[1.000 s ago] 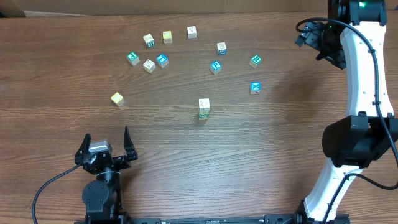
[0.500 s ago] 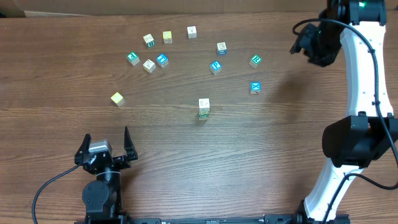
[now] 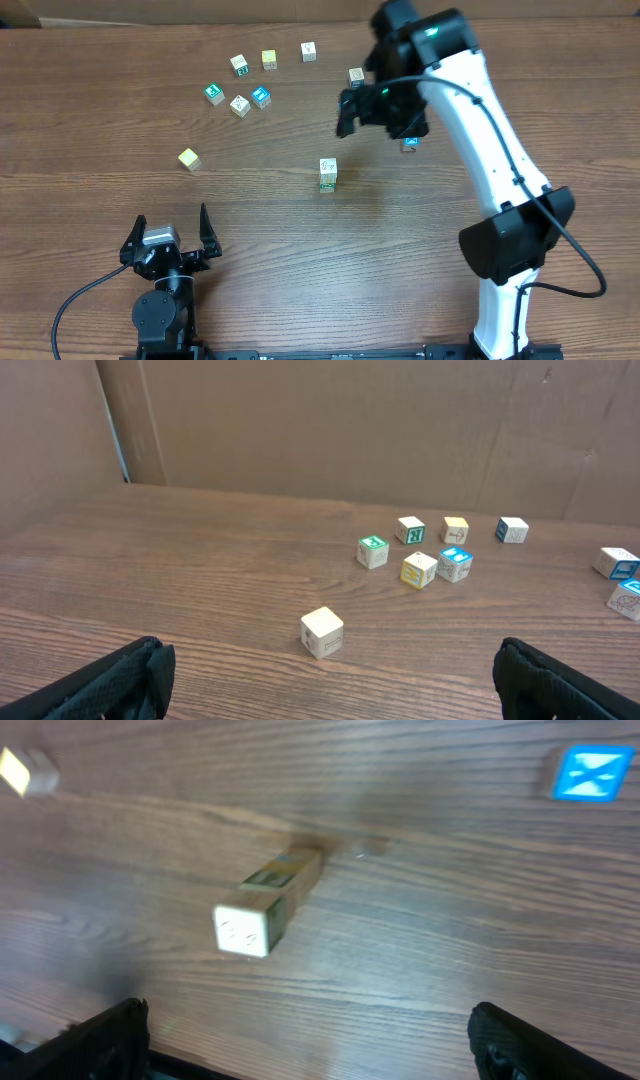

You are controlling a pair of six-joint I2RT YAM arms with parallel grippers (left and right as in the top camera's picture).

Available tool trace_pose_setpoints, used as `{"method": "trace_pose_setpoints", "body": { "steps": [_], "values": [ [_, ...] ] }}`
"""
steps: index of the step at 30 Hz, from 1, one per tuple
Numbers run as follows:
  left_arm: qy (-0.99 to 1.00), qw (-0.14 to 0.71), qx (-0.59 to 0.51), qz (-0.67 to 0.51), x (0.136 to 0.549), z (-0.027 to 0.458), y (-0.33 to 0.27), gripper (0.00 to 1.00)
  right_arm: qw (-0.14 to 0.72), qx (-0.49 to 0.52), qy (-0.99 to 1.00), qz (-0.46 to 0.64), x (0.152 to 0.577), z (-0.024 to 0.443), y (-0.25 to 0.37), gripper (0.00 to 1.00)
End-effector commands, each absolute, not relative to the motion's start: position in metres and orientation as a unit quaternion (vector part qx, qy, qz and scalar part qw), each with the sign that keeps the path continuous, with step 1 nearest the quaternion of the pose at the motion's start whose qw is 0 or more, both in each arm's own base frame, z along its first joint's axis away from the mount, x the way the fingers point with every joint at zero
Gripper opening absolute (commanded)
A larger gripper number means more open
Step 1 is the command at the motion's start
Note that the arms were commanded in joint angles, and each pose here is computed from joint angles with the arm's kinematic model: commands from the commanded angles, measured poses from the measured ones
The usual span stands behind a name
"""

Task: Form a tower
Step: 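Move the right gripper back over the stack and lower it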

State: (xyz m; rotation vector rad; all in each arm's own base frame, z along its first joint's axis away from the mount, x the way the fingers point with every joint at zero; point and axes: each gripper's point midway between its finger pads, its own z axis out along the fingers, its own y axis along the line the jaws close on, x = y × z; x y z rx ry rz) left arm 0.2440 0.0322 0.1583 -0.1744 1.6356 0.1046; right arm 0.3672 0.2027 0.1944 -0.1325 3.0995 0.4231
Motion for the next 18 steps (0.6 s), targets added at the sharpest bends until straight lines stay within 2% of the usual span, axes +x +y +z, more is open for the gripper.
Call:
{"method": "trace_pose_setpoints", "body": {
  "steps": [1, 7, 18],
  "values": [
    [0.727, 0.682, -0.067, 0.049, 0.244, 0.159, 0.03, 1.0, 0.034, -0.033, 0.993, 0.107, 0.359, 0.209, 0.21, 0.99],
    [0.727, 0.682, -0.067, 0.049, 0.244, 0.159, 0.03, 0.99, 0.032, -0.056, 0.996, 0.063, 0.342, 0.182, 0.239, 1.0],
    [0.727, 0.682, -0.067, 0.049, 0.244, 0.159, 0.03, 1.0, 0.06, -0.08, 0.995, 0.011, 0.344, 0.124, 0.255, 1.0]
  ]
}}
